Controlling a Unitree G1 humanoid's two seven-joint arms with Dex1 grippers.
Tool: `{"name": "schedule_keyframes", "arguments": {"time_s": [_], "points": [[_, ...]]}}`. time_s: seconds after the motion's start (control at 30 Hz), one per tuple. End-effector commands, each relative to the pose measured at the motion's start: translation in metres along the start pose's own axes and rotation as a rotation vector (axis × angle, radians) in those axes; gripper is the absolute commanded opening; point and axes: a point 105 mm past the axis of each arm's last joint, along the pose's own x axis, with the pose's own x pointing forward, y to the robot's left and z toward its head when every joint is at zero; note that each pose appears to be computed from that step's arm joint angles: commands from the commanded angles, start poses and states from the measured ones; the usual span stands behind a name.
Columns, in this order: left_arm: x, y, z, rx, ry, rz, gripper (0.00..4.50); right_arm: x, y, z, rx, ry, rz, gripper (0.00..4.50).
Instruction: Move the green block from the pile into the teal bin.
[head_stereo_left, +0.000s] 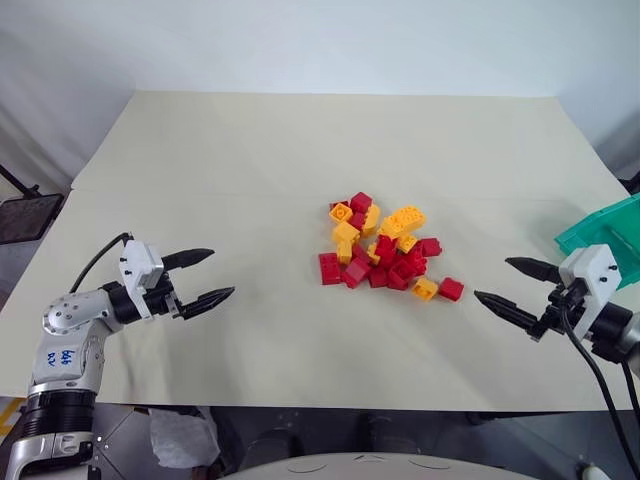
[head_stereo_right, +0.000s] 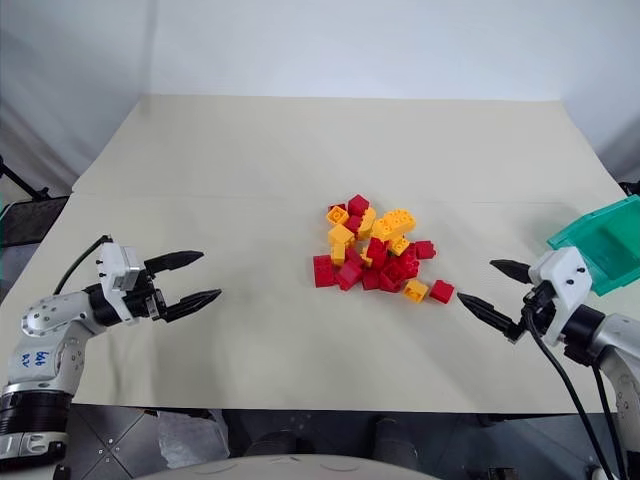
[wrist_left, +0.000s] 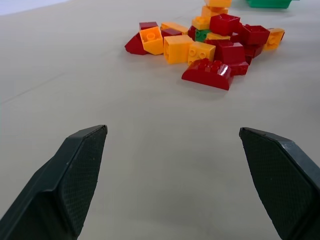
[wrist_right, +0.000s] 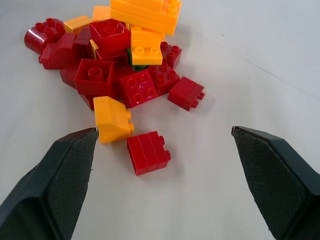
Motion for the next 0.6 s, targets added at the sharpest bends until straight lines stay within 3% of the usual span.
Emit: {"name": "schedule_keyframes", "arguments": {"time_s": [0.03,0.6], "points": [[-0.004,0.003,0.016,0.055,-0.04,0.002,4.5,0.0,-0.001,0.01,-0.028,-0.026,0.005,4.47],[0.003,0.012,0.027,0.024,-0.067,0.029,4.5,0.008,-0.003,0.021,-0.012,-0.025,-0.023,4.47]]}}
